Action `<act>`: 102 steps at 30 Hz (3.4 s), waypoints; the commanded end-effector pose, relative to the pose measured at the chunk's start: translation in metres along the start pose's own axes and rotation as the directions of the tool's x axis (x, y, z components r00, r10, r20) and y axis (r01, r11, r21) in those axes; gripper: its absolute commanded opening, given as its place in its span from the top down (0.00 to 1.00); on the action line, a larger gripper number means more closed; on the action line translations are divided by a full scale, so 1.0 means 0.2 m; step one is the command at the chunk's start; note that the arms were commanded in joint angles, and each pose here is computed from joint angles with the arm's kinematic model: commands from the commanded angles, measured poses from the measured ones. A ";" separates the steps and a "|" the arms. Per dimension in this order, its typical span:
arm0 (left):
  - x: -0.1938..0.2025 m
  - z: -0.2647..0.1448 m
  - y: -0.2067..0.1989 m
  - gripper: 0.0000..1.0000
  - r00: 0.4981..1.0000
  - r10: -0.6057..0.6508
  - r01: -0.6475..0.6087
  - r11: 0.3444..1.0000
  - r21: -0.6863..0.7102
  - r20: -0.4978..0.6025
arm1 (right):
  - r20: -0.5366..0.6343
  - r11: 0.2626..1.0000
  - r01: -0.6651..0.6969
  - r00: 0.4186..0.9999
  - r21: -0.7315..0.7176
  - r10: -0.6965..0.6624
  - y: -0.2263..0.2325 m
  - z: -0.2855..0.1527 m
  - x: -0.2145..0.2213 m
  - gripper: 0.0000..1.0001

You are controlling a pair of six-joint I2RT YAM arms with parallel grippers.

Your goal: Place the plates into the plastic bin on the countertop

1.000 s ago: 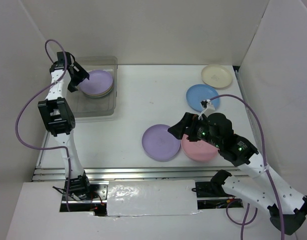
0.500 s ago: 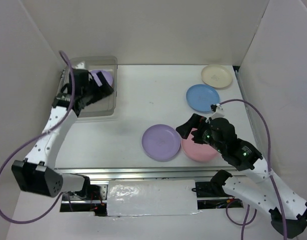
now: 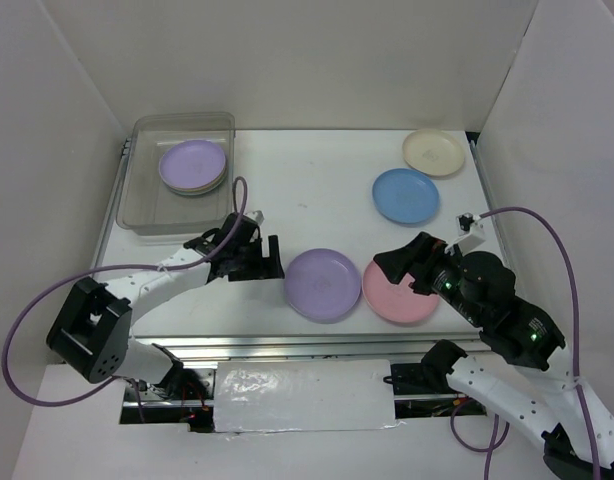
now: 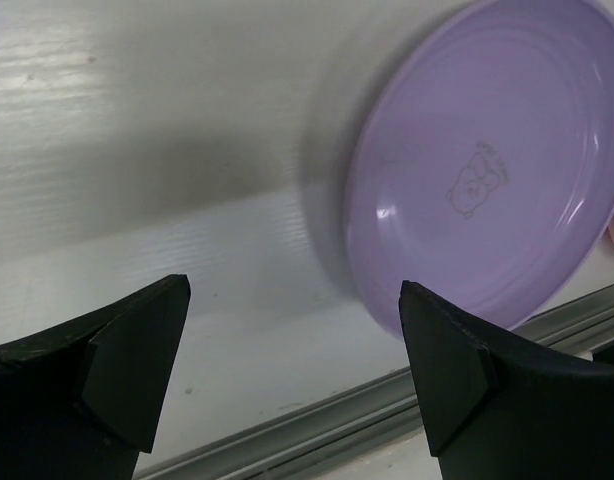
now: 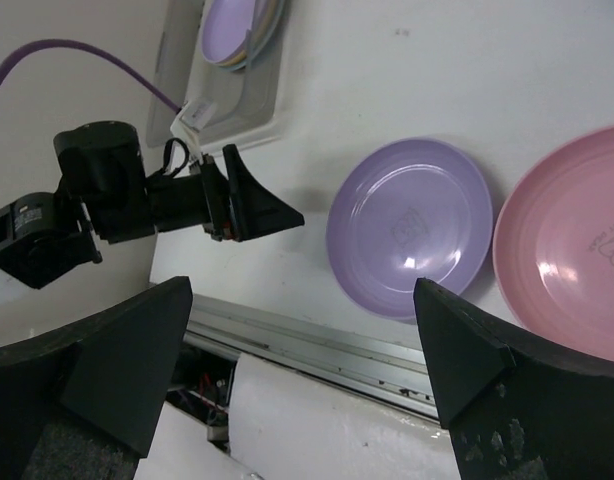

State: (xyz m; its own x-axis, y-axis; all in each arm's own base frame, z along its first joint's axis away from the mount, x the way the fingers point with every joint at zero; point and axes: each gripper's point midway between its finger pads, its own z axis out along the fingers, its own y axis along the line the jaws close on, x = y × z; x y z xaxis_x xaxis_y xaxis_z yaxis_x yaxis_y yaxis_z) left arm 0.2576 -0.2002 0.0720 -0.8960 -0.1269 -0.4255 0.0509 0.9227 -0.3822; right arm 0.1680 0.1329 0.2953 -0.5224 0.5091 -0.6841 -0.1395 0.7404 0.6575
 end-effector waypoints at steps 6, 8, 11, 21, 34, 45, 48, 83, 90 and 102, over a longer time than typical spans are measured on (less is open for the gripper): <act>-0.03 0.19 -0.20 0.01 0.999 0.018 -0.020 0.997 0.069 0.027 | -0.052 1.000 -0.009 0.999 -0.004 0.009 -0.01 0.01 0.07 0.00; 0.01 0.26 -0.20 0.04 1.000 0.031 -0.030 0.999 0.023 -0.004 | -0.047 1.000 -0.008 0.999 -0.014 0.008 0.00 0.00 0.06 0.00; 0.02 0.32 -0.16 0.17 0.999 0.033 -0.033 0.997 -0.075 -0.002 | -0.034 1.000 -0.010 0.999 -0.029 0.009 0.02 -0.02 0.04 0.00; -0.06 0.14 -0.07 1.00 0.992 0.056 -0.009 0.930 -0.368 0.116 | -0.006 0.997 -0.007 1.000 -0.077 0.007 0.08 -0.08 -0.02 0.00; -1.21 -0.61 0.08 1.00 0.864 -0.082 0.253 0.924 -0.286 0.497 | 0.025 1.000 0.003 1.000 -0.009 -0.002 0.02 0.01 -0.03 0.00; -1.85 -0.42 0.91 1.00 0.676 -0.451 0.587 0.808 -0.055 0.582 | -0.061 0.995 0.069 0.995 -0.070 -0.074 0.14 0.10 0.00 0.00; -1.85 -0.26 1.12 1.00 0.661 -0.520 0.645 0.762 -0.054 0.541 | -0.091 0.993 0.078 0.992 -0.085 -0.085 0.15 0.13 0.04 0.00; -0.76 -0.15 -0.51 0.01 0.936 -0.100 0.041 0.983 0.178 0.337 | 0.213 0.928 -0.105 0.977 0.357 0.029 -0.33 -0.01 -0.32 0.00; -0.28 0.23 -1.12 0.02 0.967 0.169 -0.206 0.961 0.186 0.192 | 0.268 0.943 -0.089 0.964 0.321 0.000 -0.23 -0.22 -0.42 0.00; -0.01 0.59 -1.31 0.07 0.971 0.224 -0.235 0.961 0.147 0.087 | 0.195 0.968 -0.006 0.980 0.251 -0.045 -0.16 -0.26 -0.35 0.00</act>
State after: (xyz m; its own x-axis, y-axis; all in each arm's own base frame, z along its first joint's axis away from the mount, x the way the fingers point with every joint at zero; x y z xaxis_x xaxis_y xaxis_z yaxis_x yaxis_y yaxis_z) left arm 0.2873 -0.4718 0.0620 -0.8384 0.0937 -0.5369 0.3400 0.8599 -0.3809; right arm 0.1728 0.0473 0.3312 -0.3325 0.5771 -0.7459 0.1269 0.8111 0.5710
